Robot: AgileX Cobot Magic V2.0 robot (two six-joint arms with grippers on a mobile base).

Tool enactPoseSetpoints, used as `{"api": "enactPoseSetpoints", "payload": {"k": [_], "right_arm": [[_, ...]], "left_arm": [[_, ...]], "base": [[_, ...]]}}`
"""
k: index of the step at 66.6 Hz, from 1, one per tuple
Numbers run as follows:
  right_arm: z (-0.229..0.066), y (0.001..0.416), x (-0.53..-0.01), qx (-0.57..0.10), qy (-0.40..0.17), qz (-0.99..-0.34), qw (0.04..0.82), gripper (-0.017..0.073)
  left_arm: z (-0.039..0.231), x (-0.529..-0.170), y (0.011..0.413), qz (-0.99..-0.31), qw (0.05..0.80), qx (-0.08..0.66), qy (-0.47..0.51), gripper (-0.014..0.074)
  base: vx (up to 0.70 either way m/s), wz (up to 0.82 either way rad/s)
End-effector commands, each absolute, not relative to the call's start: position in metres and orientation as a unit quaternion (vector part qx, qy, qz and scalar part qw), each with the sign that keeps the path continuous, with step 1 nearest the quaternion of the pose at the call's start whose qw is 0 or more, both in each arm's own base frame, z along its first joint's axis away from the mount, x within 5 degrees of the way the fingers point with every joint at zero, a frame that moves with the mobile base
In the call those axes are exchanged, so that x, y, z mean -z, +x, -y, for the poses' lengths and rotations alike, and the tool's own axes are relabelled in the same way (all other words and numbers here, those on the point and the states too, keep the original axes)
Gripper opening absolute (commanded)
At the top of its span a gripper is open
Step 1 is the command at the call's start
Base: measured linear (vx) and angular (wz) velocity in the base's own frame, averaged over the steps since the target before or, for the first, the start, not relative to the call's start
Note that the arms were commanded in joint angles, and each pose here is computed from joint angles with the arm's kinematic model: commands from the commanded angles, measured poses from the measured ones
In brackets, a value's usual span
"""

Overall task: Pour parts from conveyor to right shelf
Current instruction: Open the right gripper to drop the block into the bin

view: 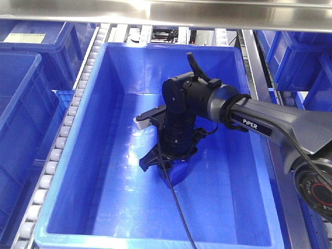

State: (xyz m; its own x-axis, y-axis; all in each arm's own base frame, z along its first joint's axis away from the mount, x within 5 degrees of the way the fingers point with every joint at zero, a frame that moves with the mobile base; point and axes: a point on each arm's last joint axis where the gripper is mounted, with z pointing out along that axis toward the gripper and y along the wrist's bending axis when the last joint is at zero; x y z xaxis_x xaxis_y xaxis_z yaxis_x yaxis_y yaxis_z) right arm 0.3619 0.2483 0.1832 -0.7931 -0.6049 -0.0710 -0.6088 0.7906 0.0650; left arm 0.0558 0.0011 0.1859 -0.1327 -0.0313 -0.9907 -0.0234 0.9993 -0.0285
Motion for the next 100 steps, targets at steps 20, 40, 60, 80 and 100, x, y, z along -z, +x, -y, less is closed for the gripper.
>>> {"api": "enactPoseSetpoints", "payload": {"k": [20,40,60,80,100], "right_arm": [[-0.251,0.365,-0.226,-0.055,-0.325,-0.937,0.116,0.0602],[-0.252,0.364,-0.282,-0.079,-0.294,-0.917,0.259,0.0563],[-0.238,0.357,-0.321,-0.051,-0.296,-0.897,0.323,0.0189],[-0.209,0.315,-0.312,-0.078,-0.296,-0.865,0.398,-0.0008],[-0.140,0.256,-0.326,-0.084,-0.249,-0.844,0.468,-0.0008]], "left_arm": [[-0.001,-0.200,0.055,-0.715,0.698,0.012,-0.020,-0.0006],[-0.001,-0.200,0.055,-0.715,0.698,0.012,-0.020,-0.0006],[-0.001,-0.200,0.055,-0.715,0.698,0.012,-0.020,-0.0006],[-0.001,-0.200,0.055,-0.715,0.698,0.012,-0.020,-0.0006],[-0.001,-0.200,0.055,-0.715,0.698,0.012,-0.020,-0.0006]], "base": [[0.00,0.00],[0.00,0.00],[0.00,0.00],[0.00,0.00],[0.00,0.00]]}}
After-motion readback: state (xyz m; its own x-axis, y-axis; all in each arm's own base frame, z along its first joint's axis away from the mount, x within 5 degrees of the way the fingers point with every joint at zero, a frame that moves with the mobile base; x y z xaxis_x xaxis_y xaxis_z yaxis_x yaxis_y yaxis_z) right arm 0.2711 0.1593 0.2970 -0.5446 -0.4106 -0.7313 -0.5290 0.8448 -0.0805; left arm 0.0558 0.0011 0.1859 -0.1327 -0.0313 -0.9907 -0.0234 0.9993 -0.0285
